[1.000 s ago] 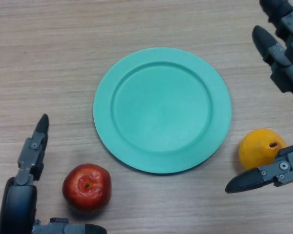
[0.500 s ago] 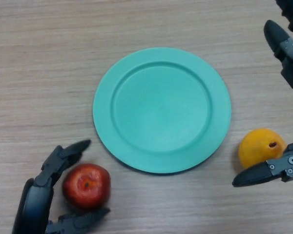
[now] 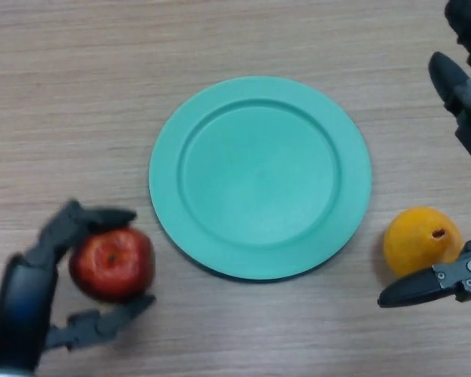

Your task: Pick up the red apple and place it on the plate

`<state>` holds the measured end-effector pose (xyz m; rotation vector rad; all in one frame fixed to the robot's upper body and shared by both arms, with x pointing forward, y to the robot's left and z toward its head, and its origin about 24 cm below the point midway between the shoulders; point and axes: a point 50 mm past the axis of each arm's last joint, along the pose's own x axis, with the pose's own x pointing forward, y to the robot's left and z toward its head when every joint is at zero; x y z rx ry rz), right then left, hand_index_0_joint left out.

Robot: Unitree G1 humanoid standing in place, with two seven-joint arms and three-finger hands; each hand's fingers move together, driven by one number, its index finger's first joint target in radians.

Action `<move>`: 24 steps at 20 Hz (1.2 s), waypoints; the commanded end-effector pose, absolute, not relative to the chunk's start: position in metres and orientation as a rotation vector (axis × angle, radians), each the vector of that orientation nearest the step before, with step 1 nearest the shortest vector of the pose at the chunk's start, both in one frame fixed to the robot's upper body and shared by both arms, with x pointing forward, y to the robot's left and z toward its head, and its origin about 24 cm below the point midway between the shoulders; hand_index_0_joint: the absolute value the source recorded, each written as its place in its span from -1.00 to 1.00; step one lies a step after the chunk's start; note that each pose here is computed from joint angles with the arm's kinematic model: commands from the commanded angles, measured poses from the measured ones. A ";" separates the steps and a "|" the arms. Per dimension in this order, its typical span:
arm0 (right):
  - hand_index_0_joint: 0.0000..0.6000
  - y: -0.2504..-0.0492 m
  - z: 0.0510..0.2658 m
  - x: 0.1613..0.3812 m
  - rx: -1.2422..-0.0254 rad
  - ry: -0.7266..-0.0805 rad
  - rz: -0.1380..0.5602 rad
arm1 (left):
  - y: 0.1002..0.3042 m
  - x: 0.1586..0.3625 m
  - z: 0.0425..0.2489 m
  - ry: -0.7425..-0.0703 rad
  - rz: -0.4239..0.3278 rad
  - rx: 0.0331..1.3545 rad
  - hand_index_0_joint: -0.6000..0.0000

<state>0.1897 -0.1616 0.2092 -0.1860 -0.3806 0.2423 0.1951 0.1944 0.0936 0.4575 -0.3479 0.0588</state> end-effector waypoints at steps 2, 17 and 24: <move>-1.00 -0.165 0.237 0.170 -0.183 -0.627 0.237 | 0.198 0.208 0.145 -0.616 0.129 0.599 -1.00; -1.00 -0.172 0.232 0.156 -0.159 -0.656 0.216 | 0.143 0.289 0.136 -0.502 -0.117 0.379 -1.00; -1.00 -0.172 0.226 0.153 -0.176 -0.655 0.208 | 0.127 0.290 0.135 -0.518 -0.267 0.316 -0.34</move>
